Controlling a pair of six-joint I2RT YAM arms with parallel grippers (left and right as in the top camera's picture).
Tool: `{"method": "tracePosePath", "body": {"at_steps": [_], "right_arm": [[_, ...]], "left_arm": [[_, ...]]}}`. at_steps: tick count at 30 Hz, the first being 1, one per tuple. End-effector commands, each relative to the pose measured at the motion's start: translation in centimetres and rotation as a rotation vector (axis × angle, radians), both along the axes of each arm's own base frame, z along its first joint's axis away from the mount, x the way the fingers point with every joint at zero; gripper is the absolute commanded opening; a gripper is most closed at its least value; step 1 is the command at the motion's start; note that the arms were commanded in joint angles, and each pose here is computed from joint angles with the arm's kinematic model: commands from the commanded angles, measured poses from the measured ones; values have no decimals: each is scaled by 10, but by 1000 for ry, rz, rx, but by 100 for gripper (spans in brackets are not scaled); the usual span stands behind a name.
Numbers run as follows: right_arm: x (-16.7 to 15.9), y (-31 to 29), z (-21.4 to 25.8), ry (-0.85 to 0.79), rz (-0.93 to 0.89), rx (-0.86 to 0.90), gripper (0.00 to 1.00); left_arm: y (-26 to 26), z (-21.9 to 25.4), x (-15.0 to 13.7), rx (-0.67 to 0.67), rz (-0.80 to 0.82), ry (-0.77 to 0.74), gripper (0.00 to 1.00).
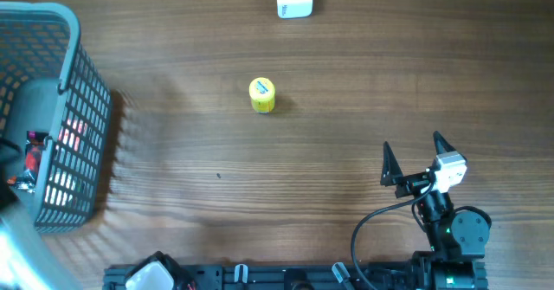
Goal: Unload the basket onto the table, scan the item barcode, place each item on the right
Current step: 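Lift the yellow container out and set it on the table, then reach the left gripper into the basket and grasp the hex wrench pack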
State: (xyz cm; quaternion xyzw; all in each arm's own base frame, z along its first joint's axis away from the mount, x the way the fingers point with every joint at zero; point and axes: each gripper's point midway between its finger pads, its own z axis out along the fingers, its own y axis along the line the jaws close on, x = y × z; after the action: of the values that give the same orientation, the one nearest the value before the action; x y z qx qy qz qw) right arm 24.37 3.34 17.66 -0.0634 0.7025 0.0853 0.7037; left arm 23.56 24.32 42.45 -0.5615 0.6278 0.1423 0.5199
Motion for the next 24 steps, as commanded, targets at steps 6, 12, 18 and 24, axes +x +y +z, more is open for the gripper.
{"method": "tracePosePath", "body": {"at_steps": [6, 12, 18, 24], "right_arm": [[-1, 3, 1, -7, 17, -5, 100], [-1, 3, 1, -7, 16, -5, 100], [-1, 3, 1, -7, 16, -5, 100], [-1, 3, 1, -7, 17, -5, 100]], "left_arm": [[71, -132, 63, -176, -250, 350, 100], [72, -201, 91, -78, -657, 694, 100], [75, -266, 99, -117, -840, 848, 100], [62, -285, 89, -180, -934, 891, 100]]}}
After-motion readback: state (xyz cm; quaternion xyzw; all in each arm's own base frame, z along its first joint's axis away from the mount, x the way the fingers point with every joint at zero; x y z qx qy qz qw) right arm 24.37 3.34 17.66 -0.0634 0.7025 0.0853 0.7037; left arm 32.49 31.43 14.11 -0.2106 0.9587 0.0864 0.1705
